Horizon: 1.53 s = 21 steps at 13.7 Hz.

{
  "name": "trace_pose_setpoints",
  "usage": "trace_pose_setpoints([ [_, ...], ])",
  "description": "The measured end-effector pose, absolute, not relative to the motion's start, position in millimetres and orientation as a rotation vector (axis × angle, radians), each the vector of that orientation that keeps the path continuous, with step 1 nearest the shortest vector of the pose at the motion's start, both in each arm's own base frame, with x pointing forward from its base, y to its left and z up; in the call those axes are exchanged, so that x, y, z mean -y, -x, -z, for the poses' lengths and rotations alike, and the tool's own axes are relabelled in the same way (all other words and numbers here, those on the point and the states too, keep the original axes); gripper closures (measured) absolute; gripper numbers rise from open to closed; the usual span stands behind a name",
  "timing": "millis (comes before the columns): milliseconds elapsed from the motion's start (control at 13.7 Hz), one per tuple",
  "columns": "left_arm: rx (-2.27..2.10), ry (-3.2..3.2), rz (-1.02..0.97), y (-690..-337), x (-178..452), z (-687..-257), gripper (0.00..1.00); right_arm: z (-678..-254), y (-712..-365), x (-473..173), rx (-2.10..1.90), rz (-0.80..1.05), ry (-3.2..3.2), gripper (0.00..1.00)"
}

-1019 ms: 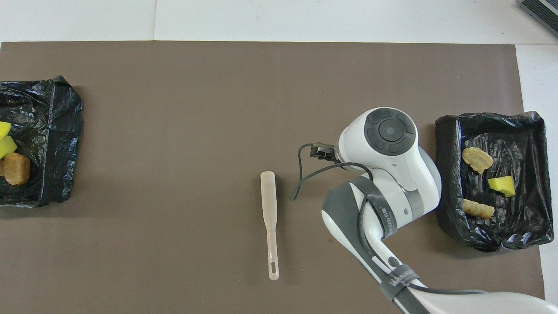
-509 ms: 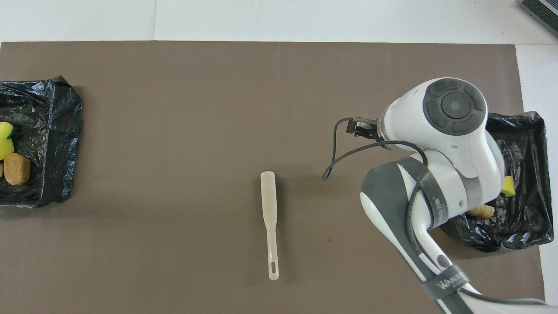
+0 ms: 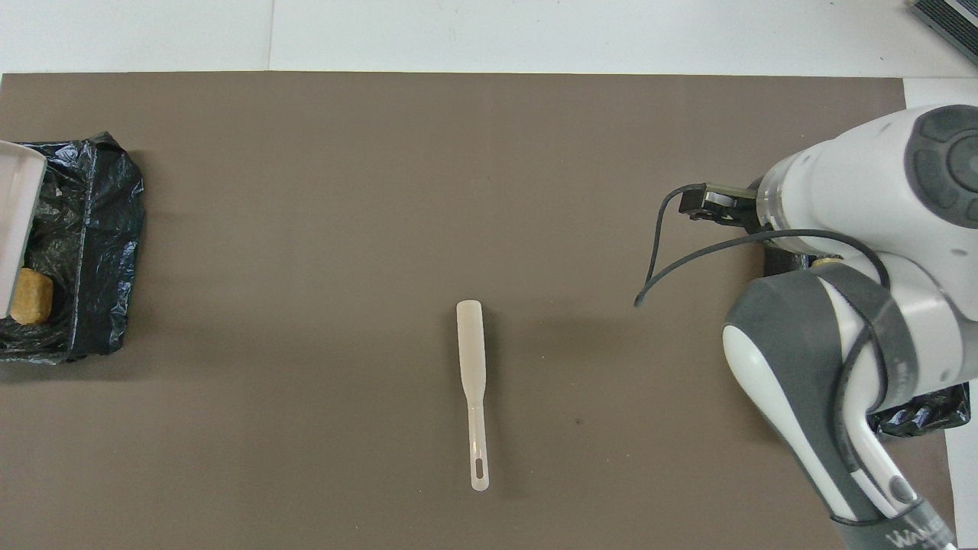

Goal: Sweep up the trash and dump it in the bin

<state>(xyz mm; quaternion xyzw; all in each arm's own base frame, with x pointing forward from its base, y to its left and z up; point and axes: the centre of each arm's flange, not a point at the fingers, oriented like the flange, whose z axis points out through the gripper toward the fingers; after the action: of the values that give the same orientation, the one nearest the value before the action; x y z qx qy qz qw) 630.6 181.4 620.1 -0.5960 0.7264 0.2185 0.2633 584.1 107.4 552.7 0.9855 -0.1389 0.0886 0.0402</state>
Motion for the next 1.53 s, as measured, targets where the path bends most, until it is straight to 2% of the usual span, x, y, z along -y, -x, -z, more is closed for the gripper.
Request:
trace_pose_setpoints([
  [218,-1.985,1.772,-0.553,-631,-117,-604,0.68,-602,-575,-57,0.338,-0.2,-2.998,0.0],
  [509,-1.896,2.052,-0.448,-609,-17,-572,0.68,-653,-536,12,0.329,-0.074,-3.025,0.0],
  [800,-1.69,2.39,-0.378,-584,74,-536,0.68,-660,-507,60,0.41,0.02,-3.122,0.0],
  [1237,-1.13,2.883,-0.294,-557,184,-496,0.68,-657,-515,27,0.284,-0.013,-3.083,0.0],
  [1528,-0.827,3.012,-0.192,-549,257,-474,0.68,-656,-513,59,0.319,-0.009,-3.088,0.0],
])
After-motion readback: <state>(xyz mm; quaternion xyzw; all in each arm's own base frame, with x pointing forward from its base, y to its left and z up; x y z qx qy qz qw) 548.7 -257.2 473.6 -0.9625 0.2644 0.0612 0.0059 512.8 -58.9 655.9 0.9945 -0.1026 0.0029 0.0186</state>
